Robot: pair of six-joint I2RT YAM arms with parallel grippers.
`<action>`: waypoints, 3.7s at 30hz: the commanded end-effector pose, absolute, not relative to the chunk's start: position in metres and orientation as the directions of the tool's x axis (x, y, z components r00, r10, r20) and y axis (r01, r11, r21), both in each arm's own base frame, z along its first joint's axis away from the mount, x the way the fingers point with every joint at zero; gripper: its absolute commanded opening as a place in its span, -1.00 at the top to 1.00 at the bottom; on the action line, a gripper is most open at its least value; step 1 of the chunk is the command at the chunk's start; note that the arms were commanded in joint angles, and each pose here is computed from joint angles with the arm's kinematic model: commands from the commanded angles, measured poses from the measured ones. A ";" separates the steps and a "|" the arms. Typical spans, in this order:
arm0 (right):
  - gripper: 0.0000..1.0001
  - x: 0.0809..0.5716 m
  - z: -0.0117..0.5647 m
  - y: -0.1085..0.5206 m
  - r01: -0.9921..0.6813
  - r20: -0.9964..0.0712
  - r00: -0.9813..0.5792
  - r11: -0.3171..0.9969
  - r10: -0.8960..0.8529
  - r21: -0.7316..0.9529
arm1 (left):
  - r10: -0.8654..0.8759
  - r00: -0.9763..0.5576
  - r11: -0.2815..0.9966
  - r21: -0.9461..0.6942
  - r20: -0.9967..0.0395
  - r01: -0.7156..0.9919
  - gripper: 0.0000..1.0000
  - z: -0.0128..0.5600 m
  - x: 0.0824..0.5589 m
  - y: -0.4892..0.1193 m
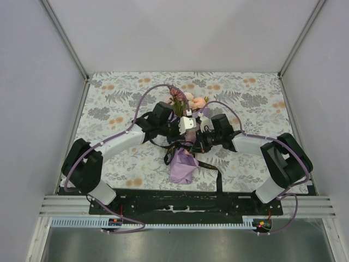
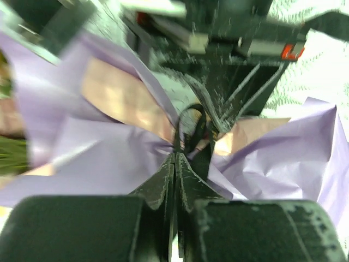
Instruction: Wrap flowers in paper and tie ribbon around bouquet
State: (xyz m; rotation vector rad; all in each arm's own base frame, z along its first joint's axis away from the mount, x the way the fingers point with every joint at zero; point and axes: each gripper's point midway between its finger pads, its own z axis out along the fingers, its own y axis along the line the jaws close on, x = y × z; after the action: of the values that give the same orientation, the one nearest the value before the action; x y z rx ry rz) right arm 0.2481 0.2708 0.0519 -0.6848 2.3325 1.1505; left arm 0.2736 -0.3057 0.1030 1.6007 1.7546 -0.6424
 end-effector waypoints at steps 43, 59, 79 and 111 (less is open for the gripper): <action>1.00 0.272 0.059 0.284 -0.464 -0.521 -0.850 0.584 -0.081 0.666 | 0.745 -0.017 -0.086 -0.122 -0.667 0.989 0.96 0.085 0.267 -0.326; 1.00 0.268 0.075 0.293 -0.442 -0.489 -0.869 0.573 -0.081 0.690 | 0.810 0.015 -0.046 -0.038 -0.587 0.998 0.95 0.068 0.293 -0.316; 1.00 0.279 0.061 0.292 -0.450 -0.513 -0.855 0.606 -0.079 0.656 | 0.758 -0.127 -0.038 -0.237 -0.640 0.971 0.96 0.077 0.271 -0.328; 1.00 0.289 0.103 0.296 -0.588 -0.680 -0.733 0.537 -0.037 0.605 | 0.769 -0.096 -0.052 -0.211 -0.632 0.976 0.41 0.072 0.280 -0.317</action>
State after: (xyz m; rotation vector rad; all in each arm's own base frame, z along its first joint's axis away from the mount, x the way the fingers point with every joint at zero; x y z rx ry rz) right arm 0.2818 0.2899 0.0745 -0.4104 2.3171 1.1543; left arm 0.2715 -0.3136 0.0657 1.8633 1.9416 -0.9036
